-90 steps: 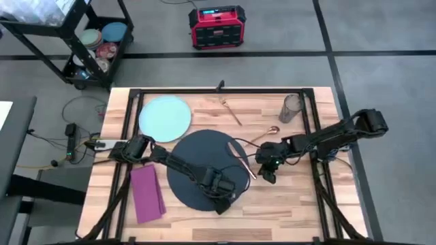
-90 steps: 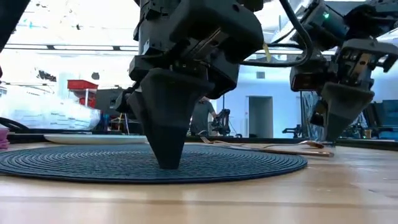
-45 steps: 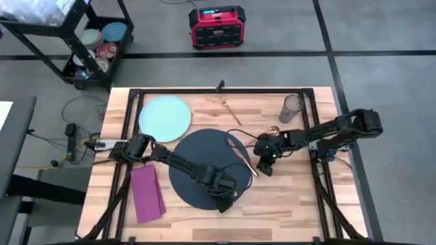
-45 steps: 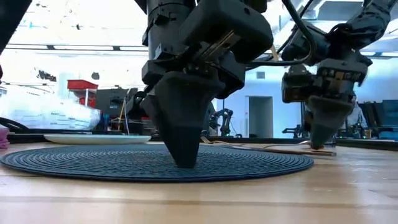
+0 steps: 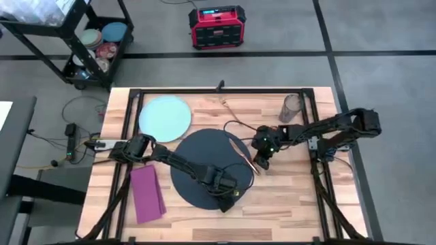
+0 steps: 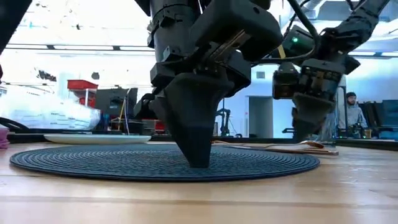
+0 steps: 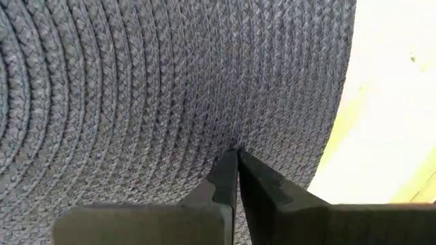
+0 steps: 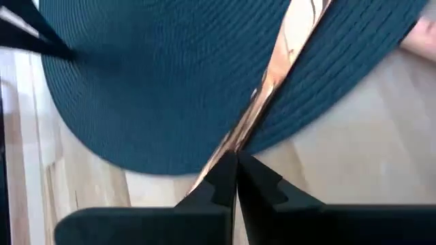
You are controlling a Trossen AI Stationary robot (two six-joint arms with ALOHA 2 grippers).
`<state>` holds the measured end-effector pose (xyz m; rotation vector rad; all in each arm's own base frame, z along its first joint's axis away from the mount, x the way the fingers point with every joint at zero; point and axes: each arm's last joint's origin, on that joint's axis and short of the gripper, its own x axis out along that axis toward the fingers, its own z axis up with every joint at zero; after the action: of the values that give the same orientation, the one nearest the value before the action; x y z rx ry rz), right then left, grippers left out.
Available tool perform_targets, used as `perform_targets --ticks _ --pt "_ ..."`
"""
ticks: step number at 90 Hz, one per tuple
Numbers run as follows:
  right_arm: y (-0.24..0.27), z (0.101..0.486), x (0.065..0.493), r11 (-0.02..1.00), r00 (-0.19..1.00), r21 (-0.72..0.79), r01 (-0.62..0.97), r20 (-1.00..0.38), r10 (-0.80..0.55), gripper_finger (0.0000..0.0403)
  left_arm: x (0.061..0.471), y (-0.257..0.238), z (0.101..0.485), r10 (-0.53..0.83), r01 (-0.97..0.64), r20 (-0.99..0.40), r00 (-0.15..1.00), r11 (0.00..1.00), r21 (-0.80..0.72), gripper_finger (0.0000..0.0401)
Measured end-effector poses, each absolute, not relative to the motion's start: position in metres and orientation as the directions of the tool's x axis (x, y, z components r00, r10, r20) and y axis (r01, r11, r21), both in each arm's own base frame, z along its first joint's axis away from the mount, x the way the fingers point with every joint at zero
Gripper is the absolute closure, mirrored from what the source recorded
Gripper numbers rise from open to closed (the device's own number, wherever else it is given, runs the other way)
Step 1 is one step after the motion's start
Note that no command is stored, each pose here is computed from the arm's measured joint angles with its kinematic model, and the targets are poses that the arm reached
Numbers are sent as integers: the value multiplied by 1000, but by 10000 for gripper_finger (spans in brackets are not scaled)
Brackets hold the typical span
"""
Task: Set table place
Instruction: Put the brown table knife on the blue table mat
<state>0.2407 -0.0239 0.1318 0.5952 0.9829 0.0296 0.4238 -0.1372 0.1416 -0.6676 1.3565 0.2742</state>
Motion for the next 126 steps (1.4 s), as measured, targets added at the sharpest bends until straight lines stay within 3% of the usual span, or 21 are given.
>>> perform_targets --ticks 126 --pt "-39 115 262 830 548 518 208 -764 340 403 431 -135 143 -213 -543 -938 275 770 -334 401"
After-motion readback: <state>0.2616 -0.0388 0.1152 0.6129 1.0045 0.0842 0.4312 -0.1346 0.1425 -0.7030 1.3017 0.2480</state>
